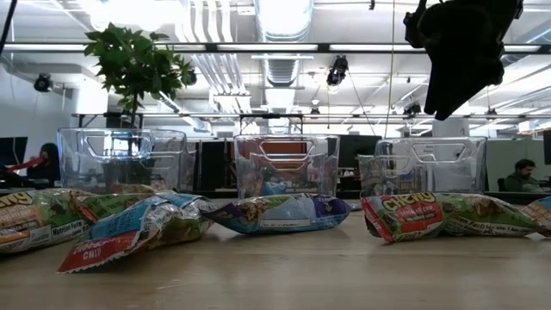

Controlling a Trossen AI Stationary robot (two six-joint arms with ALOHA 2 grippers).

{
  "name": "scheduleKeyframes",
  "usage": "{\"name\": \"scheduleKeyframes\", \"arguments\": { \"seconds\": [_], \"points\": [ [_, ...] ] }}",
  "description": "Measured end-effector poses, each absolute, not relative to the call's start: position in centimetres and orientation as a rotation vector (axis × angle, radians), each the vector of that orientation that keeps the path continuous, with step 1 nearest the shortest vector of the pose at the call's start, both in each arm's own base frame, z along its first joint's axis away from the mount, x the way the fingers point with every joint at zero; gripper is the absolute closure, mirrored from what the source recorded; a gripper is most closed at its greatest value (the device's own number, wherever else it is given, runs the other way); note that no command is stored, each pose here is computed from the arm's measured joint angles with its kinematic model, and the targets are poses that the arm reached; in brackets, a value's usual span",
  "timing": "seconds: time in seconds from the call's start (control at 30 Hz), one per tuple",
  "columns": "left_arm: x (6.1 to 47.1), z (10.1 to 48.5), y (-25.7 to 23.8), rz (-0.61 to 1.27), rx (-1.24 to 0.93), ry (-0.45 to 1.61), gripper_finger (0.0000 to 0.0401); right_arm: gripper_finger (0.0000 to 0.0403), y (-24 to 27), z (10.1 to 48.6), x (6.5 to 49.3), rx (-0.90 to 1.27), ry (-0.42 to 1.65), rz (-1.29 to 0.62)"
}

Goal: Pick and place Granola Bars by type
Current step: Put the yellow granola bar into the left transparent bin

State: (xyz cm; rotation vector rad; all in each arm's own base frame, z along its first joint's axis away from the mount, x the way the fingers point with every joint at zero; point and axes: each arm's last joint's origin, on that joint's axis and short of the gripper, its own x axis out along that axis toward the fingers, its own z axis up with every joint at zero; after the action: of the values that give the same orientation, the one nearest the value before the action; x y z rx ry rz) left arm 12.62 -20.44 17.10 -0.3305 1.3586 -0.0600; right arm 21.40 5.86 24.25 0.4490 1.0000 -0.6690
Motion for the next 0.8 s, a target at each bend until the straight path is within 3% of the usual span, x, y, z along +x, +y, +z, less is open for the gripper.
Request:
{"name": "scheduleKeyframes", "arguments": {
  "seconds": [0.8],
  "points": [
    [10.4,15.4,-21.3,-0.071,-0.202,1.477,0.0235,0.0174,5.8,23.8,21.3,0.458,1.000,-0.687]
  ]
}}
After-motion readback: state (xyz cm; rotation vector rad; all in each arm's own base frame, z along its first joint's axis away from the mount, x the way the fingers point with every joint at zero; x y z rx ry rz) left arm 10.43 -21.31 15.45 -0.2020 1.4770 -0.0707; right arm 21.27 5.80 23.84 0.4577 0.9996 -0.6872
